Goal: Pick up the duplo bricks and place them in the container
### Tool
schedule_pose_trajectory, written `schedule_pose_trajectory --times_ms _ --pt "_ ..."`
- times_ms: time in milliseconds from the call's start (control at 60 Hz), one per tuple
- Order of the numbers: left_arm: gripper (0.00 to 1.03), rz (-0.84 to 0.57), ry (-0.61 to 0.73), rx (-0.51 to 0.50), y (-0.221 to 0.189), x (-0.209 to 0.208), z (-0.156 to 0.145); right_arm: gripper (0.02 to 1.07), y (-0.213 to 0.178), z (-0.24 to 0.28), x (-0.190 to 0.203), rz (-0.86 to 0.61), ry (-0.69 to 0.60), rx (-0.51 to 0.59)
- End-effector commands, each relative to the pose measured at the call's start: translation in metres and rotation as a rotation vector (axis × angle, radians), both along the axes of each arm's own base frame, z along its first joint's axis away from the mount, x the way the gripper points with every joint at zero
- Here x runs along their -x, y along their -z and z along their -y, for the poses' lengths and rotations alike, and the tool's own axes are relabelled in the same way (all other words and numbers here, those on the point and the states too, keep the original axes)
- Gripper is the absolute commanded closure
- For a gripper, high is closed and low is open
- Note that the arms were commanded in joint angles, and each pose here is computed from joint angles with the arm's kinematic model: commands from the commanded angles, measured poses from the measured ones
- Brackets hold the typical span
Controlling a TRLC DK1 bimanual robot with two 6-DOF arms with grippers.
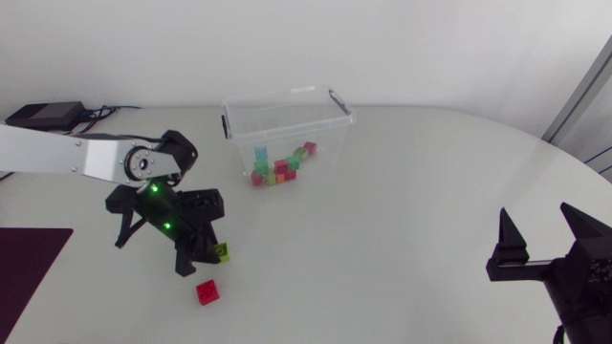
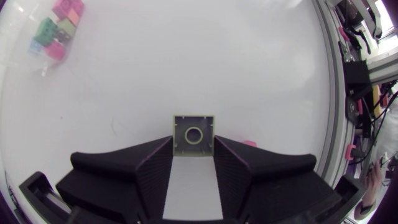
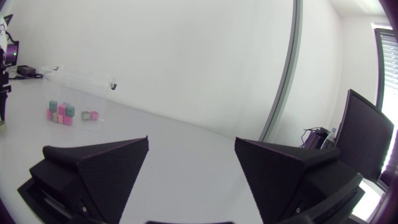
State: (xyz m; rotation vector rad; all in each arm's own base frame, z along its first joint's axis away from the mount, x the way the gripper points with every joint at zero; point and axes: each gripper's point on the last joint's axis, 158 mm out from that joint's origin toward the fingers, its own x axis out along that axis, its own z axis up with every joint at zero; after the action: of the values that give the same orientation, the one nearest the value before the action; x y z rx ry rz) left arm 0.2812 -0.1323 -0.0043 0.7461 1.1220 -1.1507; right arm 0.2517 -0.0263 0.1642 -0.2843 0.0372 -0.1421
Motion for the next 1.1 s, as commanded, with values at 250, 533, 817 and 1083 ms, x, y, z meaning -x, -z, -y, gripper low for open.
schedule_pose_trajectory --times_ms 250,533,817,1083 --pt "0.83 0.346 -0.156 0.280 -0.172 -0.115 0.031 0.07 0.009 -0.002 -0.001 -0.005 -0.006 -0.017" --pt "0.81 0.482 -0.310 0.449 -0.216 -0.193 0.052 0.07 0.009 -0.004 -0.001 -0.007 -0.015 -0.018" --pt "0.80 0.538 -0.426 0.467 -0.198 -0.250 0.058 0.07 0.010 -0.005 -0.002 -0.012 -0.021 -0.018" --pt "0.33 0.503 -0.476 0.451 -0.165 -0.289 0.072 0.07 0.009 -0.005 -0.002 -0.010 -0.025 -0.019"
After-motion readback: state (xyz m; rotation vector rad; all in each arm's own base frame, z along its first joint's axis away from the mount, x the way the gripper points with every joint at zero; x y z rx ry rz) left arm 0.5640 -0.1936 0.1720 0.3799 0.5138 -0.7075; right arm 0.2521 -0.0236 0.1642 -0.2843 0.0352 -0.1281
